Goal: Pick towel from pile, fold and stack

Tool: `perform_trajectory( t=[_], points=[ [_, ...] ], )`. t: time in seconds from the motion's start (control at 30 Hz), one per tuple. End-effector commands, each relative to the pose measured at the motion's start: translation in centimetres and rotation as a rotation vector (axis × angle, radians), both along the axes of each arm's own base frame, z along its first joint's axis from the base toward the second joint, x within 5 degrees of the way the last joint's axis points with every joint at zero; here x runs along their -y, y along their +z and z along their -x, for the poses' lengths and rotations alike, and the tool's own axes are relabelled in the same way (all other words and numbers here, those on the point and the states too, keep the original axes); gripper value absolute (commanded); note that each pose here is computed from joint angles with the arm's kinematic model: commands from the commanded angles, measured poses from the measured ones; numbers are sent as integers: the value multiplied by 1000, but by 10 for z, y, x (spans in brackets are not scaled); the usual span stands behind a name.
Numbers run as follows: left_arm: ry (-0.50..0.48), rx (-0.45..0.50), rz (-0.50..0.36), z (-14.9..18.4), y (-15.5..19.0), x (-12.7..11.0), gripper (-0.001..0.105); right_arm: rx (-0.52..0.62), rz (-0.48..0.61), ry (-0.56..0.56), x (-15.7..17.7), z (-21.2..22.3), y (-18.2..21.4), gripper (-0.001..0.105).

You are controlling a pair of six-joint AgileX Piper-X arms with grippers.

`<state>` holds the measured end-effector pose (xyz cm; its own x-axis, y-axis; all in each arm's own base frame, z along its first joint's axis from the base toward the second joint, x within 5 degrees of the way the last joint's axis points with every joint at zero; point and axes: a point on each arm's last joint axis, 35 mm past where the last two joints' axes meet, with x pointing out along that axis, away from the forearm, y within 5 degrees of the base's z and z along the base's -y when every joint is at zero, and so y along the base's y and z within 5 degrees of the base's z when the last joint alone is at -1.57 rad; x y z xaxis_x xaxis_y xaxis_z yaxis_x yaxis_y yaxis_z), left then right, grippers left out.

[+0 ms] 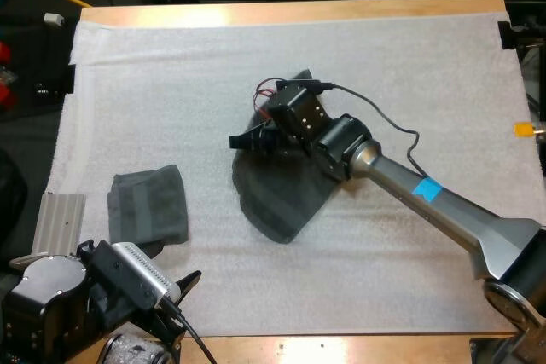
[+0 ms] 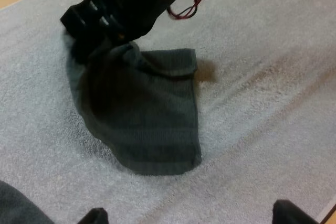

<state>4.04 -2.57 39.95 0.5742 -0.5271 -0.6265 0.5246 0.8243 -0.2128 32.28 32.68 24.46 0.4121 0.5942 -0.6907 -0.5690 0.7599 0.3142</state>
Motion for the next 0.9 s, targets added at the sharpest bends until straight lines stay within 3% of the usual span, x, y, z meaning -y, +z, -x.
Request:
perform_trajectory(
  t=[0.0,0.1,0.13,0.17,0.5,0.87],
  points=[
    [-4,4,14,2,2,0,59,17,-45,21,0,-1,11,36],
    [-4,4,14,2,2,0,59,12,-80,52,-2,-1,13,80],
    [-4,4,14,2,2,0,59,11,-81,66,-2,-1,13,90],
    [-4,4,14,2,2,0,59,7,-77,71,-1,0,13,91],
    [-4,4,14,2,2,0,59,-94,26,152,19,23,31,63],
    [-8,7,10,2,2,0,59,-263,226,192,42,49,30,63]
  ],
)
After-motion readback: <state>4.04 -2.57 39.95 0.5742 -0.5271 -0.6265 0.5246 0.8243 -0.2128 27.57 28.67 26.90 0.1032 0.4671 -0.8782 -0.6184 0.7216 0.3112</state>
